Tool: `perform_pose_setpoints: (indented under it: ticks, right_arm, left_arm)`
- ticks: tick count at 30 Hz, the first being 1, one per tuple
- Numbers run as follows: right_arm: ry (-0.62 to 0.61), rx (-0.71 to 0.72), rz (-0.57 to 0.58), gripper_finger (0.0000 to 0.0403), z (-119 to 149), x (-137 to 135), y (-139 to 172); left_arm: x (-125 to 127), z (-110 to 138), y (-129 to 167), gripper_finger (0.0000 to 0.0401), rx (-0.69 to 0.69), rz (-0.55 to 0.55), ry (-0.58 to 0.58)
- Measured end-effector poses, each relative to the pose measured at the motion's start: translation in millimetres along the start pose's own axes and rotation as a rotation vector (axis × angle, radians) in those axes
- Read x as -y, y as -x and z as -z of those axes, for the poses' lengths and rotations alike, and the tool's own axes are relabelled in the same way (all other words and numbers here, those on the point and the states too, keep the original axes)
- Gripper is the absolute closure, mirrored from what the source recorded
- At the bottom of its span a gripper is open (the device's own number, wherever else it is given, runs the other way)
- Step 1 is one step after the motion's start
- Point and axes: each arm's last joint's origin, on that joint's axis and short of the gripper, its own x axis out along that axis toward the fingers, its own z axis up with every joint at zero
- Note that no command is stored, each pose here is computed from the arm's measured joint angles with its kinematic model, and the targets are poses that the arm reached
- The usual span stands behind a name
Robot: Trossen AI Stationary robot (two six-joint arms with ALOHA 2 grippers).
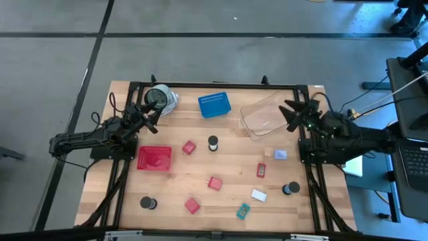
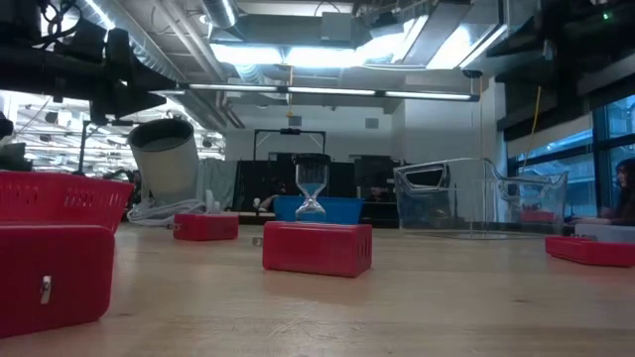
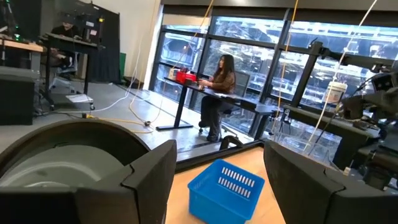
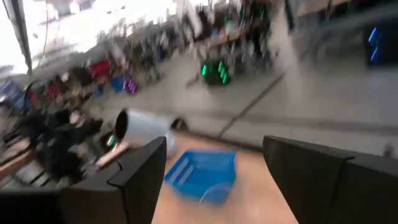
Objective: Pick & Place Office items
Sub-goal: Put the light blue charger adapter into the transparent bin
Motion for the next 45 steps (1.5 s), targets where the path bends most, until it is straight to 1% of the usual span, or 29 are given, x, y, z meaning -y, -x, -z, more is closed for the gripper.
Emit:
perform_pose_setpoints:
  ticks: [2, 6, 9, 12, 14, 16, 19, 23, 26, 28, 32, 35, 38, 42, 45]
  right_arm:
    - [-0.053, -0.138, -0.037, 0.0132, -1.6, -7.3, -3.7]
    - [-0.13, -0.484, -0.08, 0.0132, 0.3, -21.6, -11.4]
    - [-0.107, -0.736, -0.076, 0.0132, 6.6, -28.6, -16.6]
    - [-0.102, -0.967, -0.111, 0.0132, 14.0, -36.5, -21.0]
    - [-0.089, -1.081, -0.113, 0.0132, 19.5, -41.2, -23.4]
    - [-0.058, -1.156, -0.081, 0.0132, 25.4, -44.1, -25.2]
    - [-0.007, -1.247, -0.023, 0.0127, 35.9, -45.1, -27.0]
    - [0.07, -1.348, 0.043, 0.0099, 49.0, -45.3, -30.0]
    - [0.161, -1.372, 0.08, 0.0079, 58.5, -46.4, -34.7]
    - [0.24, -1.371, 0.099, 0.0074, 64.7, -47.1, -38.3]
    - [0.402, -1.412, 0.07, 0.0078, 76.8, -49.2, -43.1]
    - [0.499, -1.455, 0.044, 0.0086, 86.0, -50.4, -45.7]
    - [0.56, -1.499, 0.05, 0.0092, 95.4, -50.8, -48.7]
    - [0.625, -1.531, 0.125, 0.0096, 107.4, -48.2, -54.5]
    - [0.677, -1.575, 0.126, 0.0096, 115.9, -46.9, -57.6]
  left_arm:
    - [-0.5, 0.6, 0.0, 0.0162, -0.004, -0.013, -0.005]
    - [-1.8, 2.0, 0.1, 0.0162, -0.011, -0.05, -0.016]
    - [-2.3, 2.8, 0.1, 0.0162, -0.017, -0.062, -0.023]
    - [-2.6, 3.6, 0.1, 0.0162, -0.023, -0.066, -0.027]
    - [-2.6, 3.9, 0.1, 0.0162, -0.027, -0.067, -0.03]
    - [-2.7, 4.1, 0.1, 0.0162, -0.028, -0.067, -0.031]
    - [-2.9, 5.0, 0.2, 0.0162, -0.036, -0.069, -0.038]
    - [-3.0, 5.6, 0.2, 0.0162, -0.041, -0.07, -0.041]
    - [-3.0, 5.6, 0.2, 0.0162, -0.041, -0.07, -0.041]
    - [-3.0, 5.6, 0.2, 0.0162, -0.041, -0.069, -0.041]
    - [-3.0, 5.6, 0.2, 0.0162, -0.041, -0.069, -0.041]
    - [-3.0, 5.6, 0.2, 0.0162, -0.041, -0.07, -0.04]
    - [-3.0, 5.5, 0.2, 0.0162, -0.041, -0.07, -0.041]
    - [-3.0, 5.6, 0.2, 0.0162, -0.041, -0.069, -0.041]
    - [-3.0, 5.5, 0.2, 0.0162, -0.041, -0.069, -0.041]
